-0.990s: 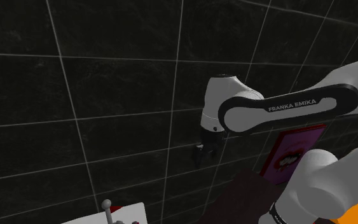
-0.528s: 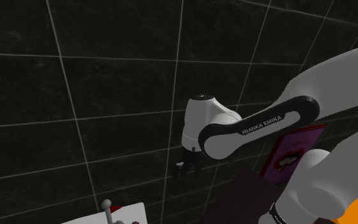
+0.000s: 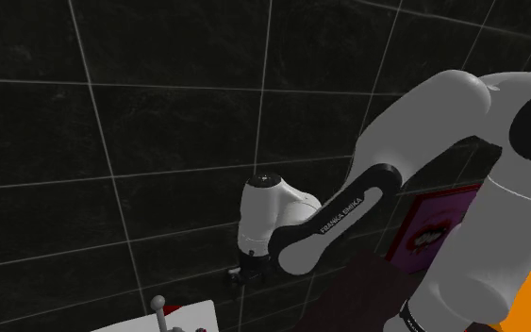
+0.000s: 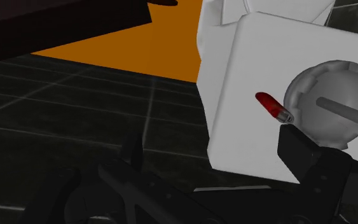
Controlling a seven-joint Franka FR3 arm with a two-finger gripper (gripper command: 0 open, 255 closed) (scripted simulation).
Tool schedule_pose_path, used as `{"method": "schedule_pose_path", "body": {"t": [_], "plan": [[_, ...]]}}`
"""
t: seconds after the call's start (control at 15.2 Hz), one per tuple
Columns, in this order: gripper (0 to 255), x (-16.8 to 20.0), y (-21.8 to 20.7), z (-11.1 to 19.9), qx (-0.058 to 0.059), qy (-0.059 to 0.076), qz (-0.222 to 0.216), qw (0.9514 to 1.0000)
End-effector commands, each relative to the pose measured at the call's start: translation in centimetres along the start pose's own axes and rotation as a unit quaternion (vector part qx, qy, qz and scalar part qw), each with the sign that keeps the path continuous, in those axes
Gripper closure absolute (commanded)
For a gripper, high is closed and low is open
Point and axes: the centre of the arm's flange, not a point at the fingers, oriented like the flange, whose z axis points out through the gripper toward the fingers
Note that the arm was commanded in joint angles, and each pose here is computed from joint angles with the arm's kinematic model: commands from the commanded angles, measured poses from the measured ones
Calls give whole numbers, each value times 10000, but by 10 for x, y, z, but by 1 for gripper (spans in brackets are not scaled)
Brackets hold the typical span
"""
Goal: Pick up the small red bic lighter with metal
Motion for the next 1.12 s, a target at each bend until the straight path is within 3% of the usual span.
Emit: {"method": "schedule_pose_path", "body": {"t": [0.0, 0.73, 1.06], "plan": [[0, 4, -20, 19, 15, 29, 71, 10000], [0, 38, -115, 122, 38, 171, 444, 9989], [0, 40, -117, 146, 39, 176, 456, 9988]]}}
